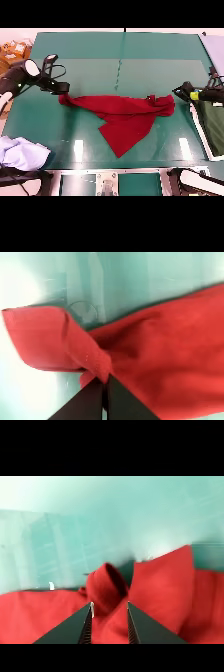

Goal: Fold the shirts.

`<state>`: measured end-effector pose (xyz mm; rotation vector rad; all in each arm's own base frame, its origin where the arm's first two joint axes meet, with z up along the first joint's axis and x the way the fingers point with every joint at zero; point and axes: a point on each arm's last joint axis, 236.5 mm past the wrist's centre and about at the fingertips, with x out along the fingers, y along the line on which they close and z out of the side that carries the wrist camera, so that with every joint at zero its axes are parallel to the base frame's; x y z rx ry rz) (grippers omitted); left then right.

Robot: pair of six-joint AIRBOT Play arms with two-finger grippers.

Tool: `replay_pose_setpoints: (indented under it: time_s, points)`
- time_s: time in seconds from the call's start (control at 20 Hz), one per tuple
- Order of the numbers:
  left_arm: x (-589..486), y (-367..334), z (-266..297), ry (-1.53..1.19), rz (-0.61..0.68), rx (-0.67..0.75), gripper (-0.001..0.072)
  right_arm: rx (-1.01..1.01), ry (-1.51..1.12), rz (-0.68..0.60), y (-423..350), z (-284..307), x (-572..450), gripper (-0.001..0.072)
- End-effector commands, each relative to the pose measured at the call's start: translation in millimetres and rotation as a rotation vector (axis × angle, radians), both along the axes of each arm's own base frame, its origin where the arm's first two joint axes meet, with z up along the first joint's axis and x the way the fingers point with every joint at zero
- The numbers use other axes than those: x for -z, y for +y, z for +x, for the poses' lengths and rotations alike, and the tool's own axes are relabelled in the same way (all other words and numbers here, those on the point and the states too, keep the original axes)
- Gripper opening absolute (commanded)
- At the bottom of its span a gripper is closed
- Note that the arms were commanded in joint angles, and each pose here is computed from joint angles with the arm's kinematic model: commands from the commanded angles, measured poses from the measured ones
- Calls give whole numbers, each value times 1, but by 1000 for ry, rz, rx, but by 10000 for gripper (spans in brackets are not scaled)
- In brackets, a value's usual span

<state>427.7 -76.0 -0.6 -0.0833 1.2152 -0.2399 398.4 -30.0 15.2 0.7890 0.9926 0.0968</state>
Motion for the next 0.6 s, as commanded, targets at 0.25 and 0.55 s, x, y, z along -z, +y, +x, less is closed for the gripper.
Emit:
replay_pose_setpoints:
  time_s: [0.25, 0.55]
  points:
    - [-8, 52, 16, -45, 0, -105, 27, -63, 269, 130, 78, -104, 65, 379]
    - [-31, 36, 61, -244, -102, -123, 28, -129, 356, 136, 152, -138, 117, 436]
